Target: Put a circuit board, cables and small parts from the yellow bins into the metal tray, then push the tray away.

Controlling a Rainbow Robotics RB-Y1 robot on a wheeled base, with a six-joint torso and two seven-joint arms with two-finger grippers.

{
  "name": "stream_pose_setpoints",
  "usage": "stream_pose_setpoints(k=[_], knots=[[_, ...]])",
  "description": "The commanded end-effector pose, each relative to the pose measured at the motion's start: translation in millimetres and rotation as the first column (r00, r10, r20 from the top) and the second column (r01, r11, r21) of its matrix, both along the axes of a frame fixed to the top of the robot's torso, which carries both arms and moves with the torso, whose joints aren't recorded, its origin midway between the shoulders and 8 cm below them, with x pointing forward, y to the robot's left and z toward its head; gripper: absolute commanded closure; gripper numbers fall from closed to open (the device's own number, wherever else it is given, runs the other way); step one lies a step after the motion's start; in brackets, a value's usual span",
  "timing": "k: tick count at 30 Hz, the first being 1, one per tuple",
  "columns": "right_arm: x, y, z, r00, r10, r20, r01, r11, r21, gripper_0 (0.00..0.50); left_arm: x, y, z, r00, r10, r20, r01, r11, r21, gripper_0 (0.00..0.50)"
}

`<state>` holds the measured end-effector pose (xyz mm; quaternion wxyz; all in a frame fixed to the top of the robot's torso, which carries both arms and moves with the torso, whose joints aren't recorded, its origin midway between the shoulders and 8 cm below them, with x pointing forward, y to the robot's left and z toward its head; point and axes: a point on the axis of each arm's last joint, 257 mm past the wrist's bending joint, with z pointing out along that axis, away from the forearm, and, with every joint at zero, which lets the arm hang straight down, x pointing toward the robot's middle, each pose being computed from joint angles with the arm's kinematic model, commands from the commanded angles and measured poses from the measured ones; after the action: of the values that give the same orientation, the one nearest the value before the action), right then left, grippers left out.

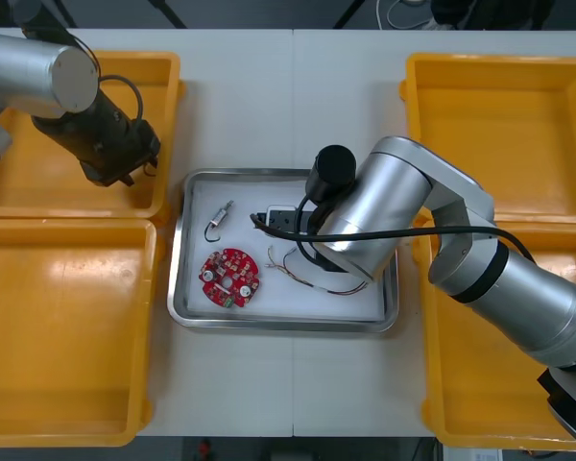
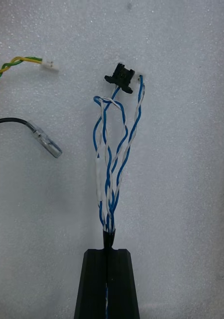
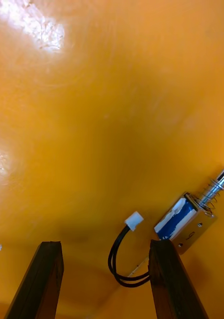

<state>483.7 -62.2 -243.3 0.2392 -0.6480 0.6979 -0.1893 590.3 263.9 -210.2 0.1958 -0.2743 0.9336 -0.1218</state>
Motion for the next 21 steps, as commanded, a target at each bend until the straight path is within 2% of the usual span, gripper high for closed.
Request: stream_pose_setpoints(k=[1, 2, 3, 4, 6, 7, 8, 9, 16, 21], knots=[[-6, 20, 0, 0.998, 0.055, 0.009, -0.055, 0.998, 0.002, 0.500, 6, -14, 6, 1.000, 0.011, 0.010, -0.010, 1.000, -0.013, 0.243], [-6, 21, 1, 0.998, 0.057, 0.010, -0.057, 0.998, 0.003, 0.500, 5, -15, 6, 1.000, 0.010, 0.008, -0.010, 1.000, -0.014, 0.428], [-6, 20, 0, 0.998, 0.056, 0.010, -0.056, 0.998, 0.002, 0.500, 6, -15, 6, 1.000, 0.010, 0.009, -0.010, 1.000, -0.015, 0.497], [-5, 21, 1, 0.998, 0.055, 0.012, -0.055, 0.998, 0.003, 0.500, 6, -15, 6, 1.000, 0.010, 0.009, -0.010, 1.000, -0.015, 0.499], [-4, 19, 2, 0.998, 0.053, 0.013, -0.053, 0.999, 0.003, 0.442, 6, -15, 6, 1.000, 0.010, 0.009, -0.010, 1.000, -0.015, 0.500], [-4, 20, 3, 0.998, 0.053, 0.016, -0.053, 0.999, 0.003, 0.280, 6, -15, 6, 1.000, 0.011, 0.010, -0.011, 1.000, -0.016, 0.500], [-2, 18, 4, 0.999, 0.050, 0.021, -0.050, 0.999, 0.003, 0.072, 6, -15, 6, 1.000, 0.011, 0.009, -0.010, 1.000, -0.017, 0.500], [-2, 19, 5, 0.999, 0.050, 0.021, -0.050, 0.999, 0.005, 0.005, 5, -15, 6, 1.000, 0.009, 0.009, -0.008, 1.000, -0.015, 0.500], [5, 15, 18, 0.999, 0.017, 0.029, -0.018, 0.999, 0.039, 0.000, 6, -16, 7, 1.000, 0.012, 0.010, -0.012, 1.000, -0.023, 0.500], [2, 14, 32, 0.999, -0.048, -0.014, 0.049, 0.995, 0.082, 0.000, 8, -16, 12, 1.000, 0.019, 0.018, -0.019, 0.999, -0.036, 0.500]])
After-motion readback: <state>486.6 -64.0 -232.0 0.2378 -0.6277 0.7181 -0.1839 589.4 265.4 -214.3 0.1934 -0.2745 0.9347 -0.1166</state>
